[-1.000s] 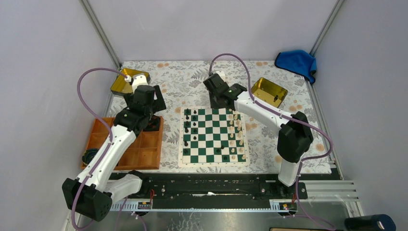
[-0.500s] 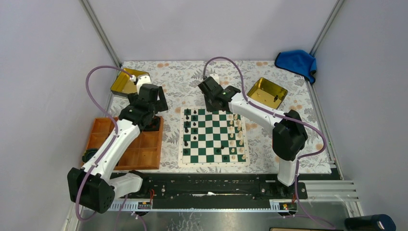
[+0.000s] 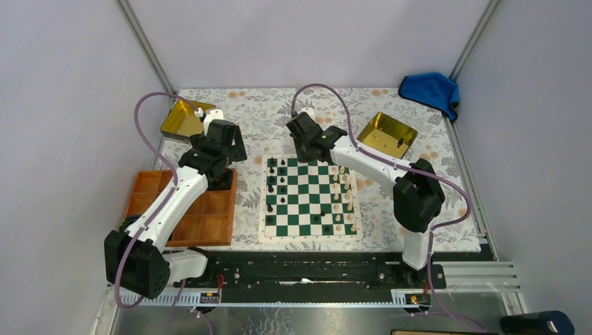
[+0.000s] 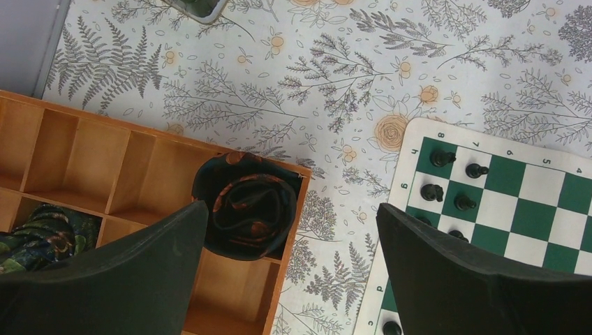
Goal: Set up the chess pieces on the board
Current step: Place the chess piece on the chessboard.
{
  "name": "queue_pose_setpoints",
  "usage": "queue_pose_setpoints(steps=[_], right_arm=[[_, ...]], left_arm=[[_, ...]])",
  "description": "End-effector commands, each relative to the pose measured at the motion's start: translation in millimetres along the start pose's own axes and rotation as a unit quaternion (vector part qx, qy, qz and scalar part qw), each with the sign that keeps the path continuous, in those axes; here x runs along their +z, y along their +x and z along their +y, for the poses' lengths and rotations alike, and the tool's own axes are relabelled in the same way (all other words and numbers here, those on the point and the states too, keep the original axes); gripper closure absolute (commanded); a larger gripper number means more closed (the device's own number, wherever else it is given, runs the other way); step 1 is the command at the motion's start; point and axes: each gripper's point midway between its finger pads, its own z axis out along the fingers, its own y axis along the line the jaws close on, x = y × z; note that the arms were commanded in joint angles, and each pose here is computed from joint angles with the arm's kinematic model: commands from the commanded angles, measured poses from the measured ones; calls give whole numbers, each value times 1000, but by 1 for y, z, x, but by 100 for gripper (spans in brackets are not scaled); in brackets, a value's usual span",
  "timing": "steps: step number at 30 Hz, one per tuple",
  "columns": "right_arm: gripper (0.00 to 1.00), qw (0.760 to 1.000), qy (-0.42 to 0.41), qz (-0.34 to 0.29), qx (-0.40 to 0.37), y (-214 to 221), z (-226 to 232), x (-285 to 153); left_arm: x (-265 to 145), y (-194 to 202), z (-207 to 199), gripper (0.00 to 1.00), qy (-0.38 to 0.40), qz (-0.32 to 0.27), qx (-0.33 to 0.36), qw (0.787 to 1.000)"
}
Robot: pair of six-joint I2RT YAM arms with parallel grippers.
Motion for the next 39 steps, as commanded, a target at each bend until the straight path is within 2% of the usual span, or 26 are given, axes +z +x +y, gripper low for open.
queue_pose_setpoints(steps=[1, 11, 22, 30, 39], right_arm=[[100, 1000, -16, -9, -19, -1, 11, -1], [100, 999, -17, -2, -30, 7, 13, -1], [100, 997, -20, 34, -60, 42, 16, 4], [100, 994, -18, 47, -98, 54, 37, -4], [100, 990, 11, 82, -113, 86, 29, 2]], left_arm=[[1, -12, -3, 1, 1, -11, -6, 1000], [9, -7, -8, 1, 4, 3, -5, 1000], [10, 11, -14, 1, 25, 30, -2, 999], [2, -1, -11, 1, 28, 7, -7, 1000], [-8, -7, -9, 1, 39, -14, -12, 999]])
